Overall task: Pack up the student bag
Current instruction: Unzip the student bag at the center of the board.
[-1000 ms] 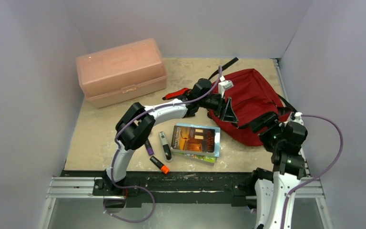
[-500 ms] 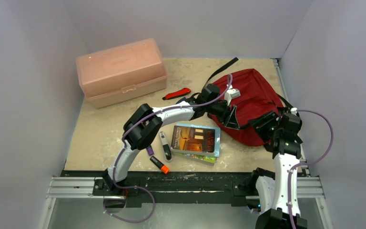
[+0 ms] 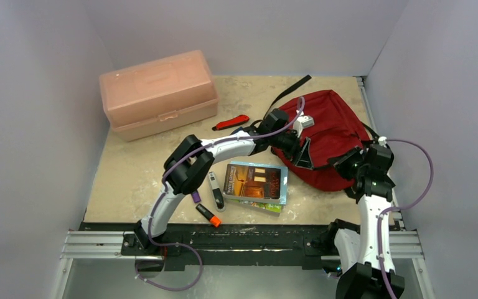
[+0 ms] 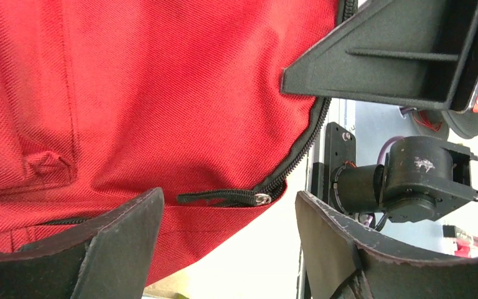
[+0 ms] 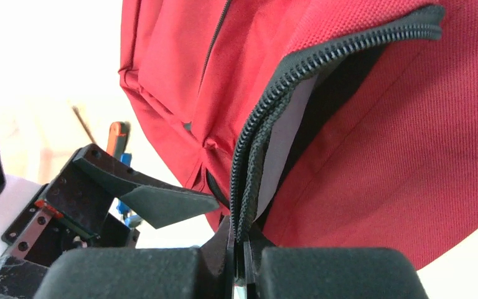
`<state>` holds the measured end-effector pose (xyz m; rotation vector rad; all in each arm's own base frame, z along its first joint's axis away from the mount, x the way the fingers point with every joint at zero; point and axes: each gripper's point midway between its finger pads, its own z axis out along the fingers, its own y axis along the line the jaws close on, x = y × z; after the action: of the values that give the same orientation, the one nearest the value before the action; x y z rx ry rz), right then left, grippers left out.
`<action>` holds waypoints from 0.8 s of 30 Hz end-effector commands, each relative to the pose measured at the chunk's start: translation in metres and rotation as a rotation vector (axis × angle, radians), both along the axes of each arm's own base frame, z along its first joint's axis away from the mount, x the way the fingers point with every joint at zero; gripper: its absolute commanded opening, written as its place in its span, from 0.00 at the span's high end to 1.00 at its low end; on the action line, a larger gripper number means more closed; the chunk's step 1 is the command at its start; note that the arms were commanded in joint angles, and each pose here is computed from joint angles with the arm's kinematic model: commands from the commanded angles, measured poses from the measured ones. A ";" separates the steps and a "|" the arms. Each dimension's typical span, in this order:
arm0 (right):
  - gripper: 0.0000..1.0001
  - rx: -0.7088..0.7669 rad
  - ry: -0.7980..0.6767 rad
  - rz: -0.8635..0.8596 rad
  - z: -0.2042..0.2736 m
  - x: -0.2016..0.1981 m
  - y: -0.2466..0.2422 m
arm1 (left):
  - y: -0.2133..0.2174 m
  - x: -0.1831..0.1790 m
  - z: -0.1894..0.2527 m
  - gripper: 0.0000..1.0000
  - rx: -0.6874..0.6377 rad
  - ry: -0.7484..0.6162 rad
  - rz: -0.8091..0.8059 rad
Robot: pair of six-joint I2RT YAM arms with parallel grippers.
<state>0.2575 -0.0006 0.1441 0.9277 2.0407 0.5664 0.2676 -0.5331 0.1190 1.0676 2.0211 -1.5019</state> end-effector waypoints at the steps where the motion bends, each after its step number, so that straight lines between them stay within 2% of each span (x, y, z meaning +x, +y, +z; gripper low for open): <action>1: 1.00 -0.060 0.027 -0.006 -0.009 -0.005 -0.007 | 0.001 0.027 0.032 0.22 -0.014 -0.007 0.106; 5: 1.00 -0.068 0.017 -0.021 -0.013 -0.015 -0.006 | 0.002 0.030 0.022 0.22 0.044 0.166 0.178; 8: 1.00 -0.051 -0.004 -0.011 -0.011 -0.014 -0.002 | -0.004 0.018 0.021 0.23 -0.003 0.254 0.141; 20: 1.00 -0.059 -0.036 0.020 -0.001 -0.010 0.000 | -0.010 -0.011 0.002 0.23 -0.016 0.231 -0.052; 24: 1.00 -0.066 -0.036 0.023 -0.002 -0.010 0.000 | -0.002 -0.018 0.009 0.35 -0.029 0.215 -0.070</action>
<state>0.2438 -0.0010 0.1331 0.9098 2.0474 0.5232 0.2622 -0.5372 0.0979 0.9026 2.2506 -1.6906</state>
